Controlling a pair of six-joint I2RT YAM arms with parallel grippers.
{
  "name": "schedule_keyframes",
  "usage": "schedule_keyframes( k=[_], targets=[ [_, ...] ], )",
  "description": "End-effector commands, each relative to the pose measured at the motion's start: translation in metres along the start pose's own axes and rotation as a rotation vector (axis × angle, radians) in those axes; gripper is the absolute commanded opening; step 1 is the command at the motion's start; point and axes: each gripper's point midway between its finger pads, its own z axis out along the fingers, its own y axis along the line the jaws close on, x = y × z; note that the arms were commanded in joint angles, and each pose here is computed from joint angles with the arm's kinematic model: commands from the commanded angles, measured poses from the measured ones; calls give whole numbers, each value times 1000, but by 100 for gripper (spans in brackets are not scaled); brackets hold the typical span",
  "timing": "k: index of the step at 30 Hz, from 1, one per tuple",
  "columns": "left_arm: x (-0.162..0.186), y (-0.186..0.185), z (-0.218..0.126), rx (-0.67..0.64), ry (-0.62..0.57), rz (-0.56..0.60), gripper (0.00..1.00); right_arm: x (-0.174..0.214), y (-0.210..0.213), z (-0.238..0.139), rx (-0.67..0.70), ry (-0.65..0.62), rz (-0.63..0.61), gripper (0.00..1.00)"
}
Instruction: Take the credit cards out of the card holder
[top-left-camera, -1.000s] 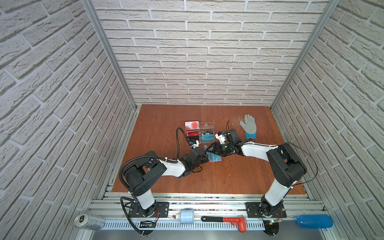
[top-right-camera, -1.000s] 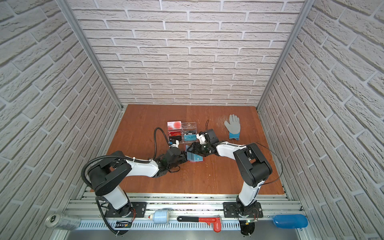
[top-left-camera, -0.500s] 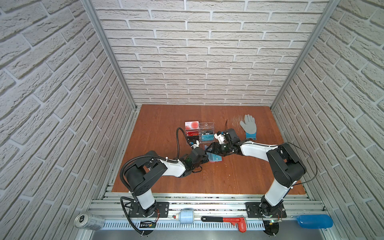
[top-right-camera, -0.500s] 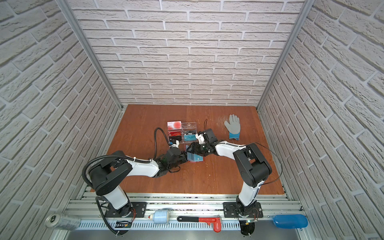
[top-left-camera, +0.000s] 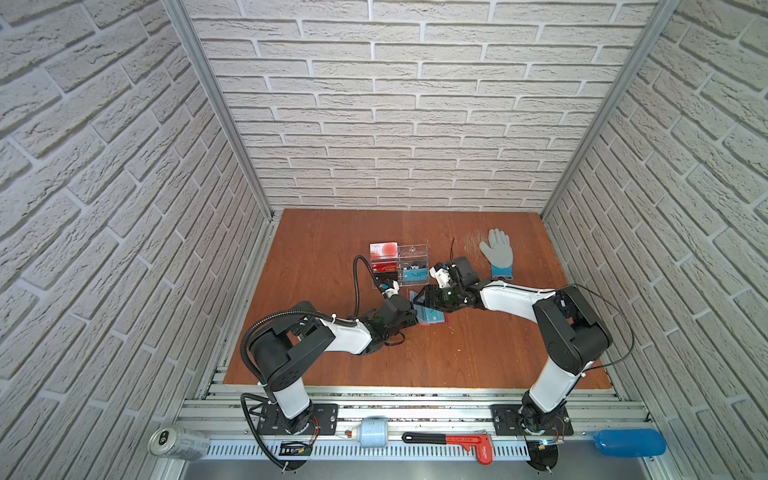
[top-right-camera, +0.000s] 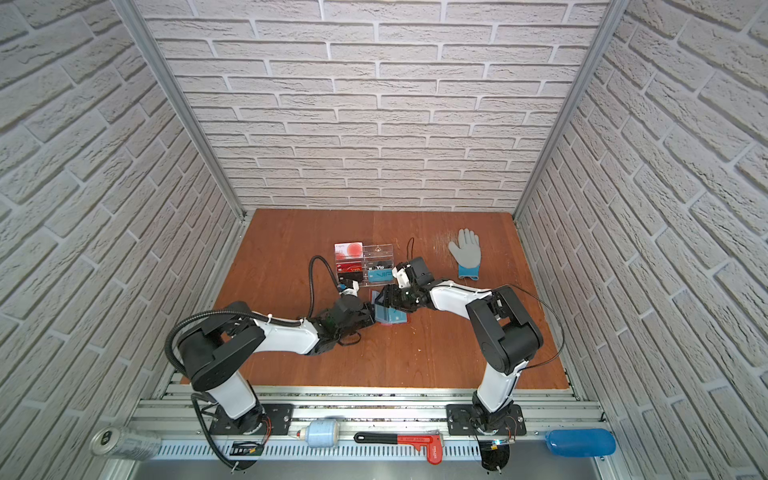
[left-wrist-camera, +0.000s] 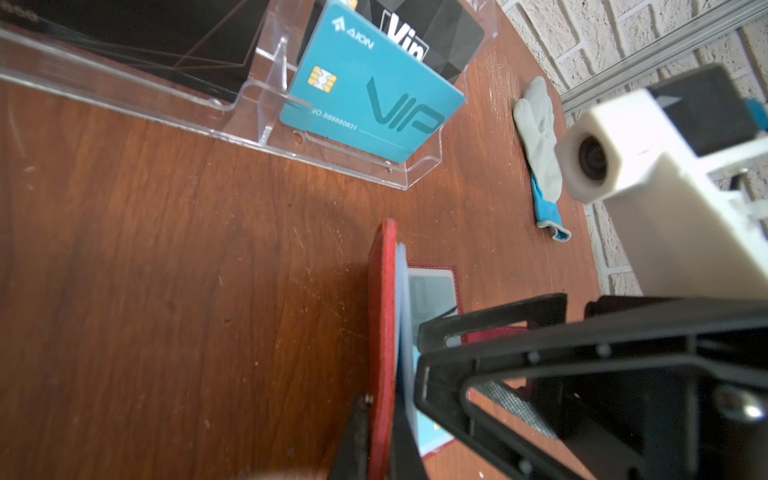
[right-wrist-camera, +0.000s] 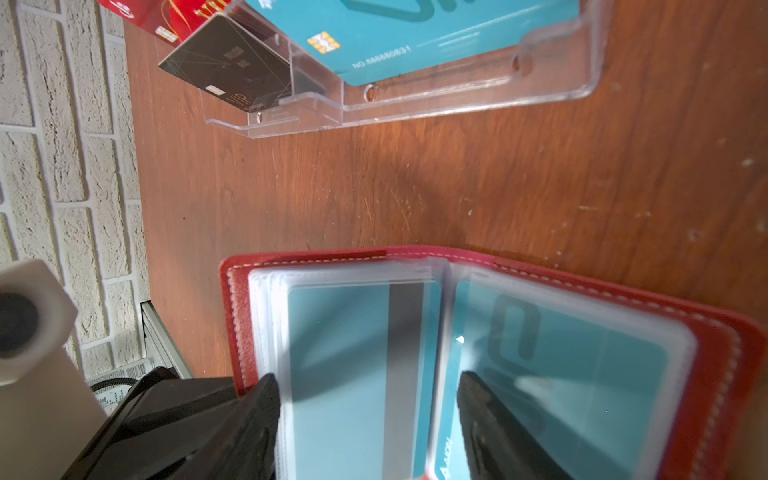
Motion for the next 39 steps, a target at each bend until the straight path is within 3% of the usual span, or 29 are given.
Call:
schedule_keyframes(
  k=[1,39],
  targets=[
    [-8,-18,2,55,-31,-12,0,-9,18,-4,-43,-37,-46,69],
    [-5,-9,-2,43,-32,-19,0,-15,-4,-7,42,-39,-17,65]
  ],
)
